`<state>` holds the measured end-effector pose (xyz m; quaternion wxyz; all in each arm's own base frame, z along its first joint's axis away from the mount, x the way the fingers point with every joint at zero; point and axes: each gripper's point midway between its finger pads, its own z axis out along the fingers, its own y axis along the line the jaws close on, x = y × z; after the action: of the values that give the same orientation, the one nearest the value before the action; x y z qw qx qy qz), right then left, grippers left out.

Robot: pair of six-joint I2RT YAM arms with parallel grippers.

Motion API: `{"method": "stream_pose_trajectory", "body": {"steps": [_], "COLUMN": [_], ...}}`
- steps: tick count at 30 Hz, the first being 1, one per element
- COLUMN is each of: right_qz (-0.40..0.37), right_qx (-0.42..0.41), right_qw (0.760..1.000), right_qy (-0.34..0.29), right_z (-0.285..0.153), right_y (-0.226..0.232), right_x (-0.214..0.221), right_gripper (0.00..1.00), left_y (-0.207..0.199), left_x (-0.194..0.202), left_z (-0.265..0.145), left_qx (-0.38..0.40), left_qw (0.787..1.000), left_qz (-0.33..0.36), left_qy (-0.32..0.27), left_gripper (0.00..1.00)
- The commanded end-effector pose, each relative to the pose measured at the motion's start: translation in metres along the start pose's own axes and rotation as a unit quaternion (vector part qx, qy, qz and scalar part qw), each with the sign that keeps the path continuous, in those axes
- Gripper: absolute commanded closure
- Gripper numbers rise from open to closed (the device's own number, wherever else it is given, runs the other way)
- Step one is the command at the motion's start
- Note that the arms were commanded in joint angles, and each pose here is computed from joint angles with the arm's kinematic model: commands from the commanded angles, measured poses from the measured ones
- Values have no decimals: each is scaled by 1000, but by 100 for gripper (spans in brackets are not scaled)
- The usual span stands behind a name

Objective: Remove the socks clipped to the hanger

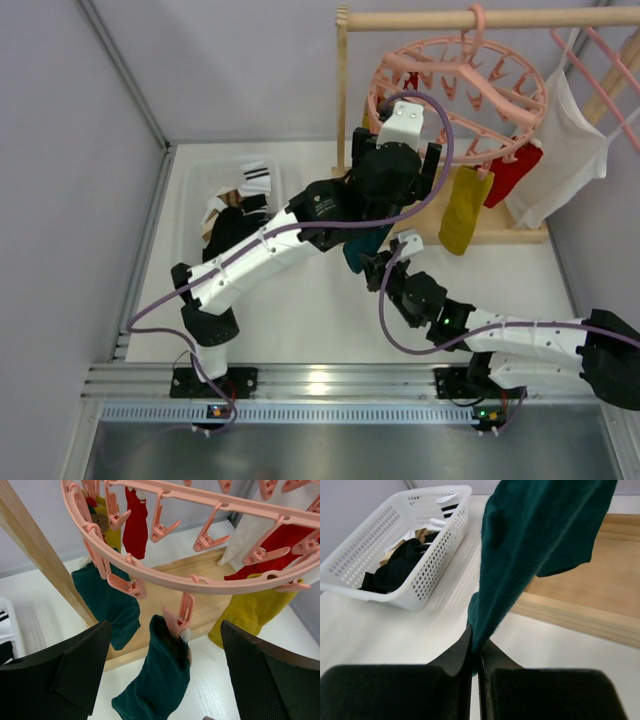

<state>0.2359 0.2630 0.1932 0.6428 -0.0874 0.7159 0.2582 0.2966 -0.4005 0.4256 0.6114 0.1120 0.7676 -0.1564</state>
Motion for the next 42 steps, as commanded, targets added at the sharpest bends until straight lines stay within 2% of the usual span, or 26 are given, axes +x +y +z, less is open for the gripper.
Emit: {"method": "stream_pose_trajectory", "body": {"steps": [1,9,14,23,27,29,32,37,40,41,42], "right_qz": [-13,-35,-45,-50,-50,-50,-50,-48,-41,-35,-34], "right_qx": [-1,-2,-4,-16,-21,-25,-28,-29,-24,-22,-19], "right_qw": [1000,999,999,999,999,998,998,998,999,999,999], "right_qy": [-14,-4,-1,-1,-2,-3,-2,-2,-5,-6,-3], "right_z": [3,12,17,13,11,9,7,4,1,0,-3], "right_y": [17,33,38,45,46,47,48,46,41,40,35], "right_x": [-15,-11,-10,-7,-7,-6,-5,-2,-1,-1,4], "right_gripper": [100,100,100,100,100,100,100,100,100,100,100], "left_y": [8,9,9,28,29,31,31,27,27,27,26], "left_x": [-12,-1,3,8,9,10,7,4,5,5,7], "left_z": [4,17,24,43,51,54,56,56,57,57,58], "left_qx": [-32,-57,-64,-83,-80,-80,-79,-70,-70,-70,-70], "left_qw": [999,997,995,994,995,995,995,996,996,996,996], "left_qz": [3,41,68,70,66,65,63,60,59,59,58], "left_qy": [-23,-18,-16,-7,-4,-4,-6,-9,-8,-7,-6], "left_gripper": [8,11,17,26,39,40,48,81,89,95,95]}}
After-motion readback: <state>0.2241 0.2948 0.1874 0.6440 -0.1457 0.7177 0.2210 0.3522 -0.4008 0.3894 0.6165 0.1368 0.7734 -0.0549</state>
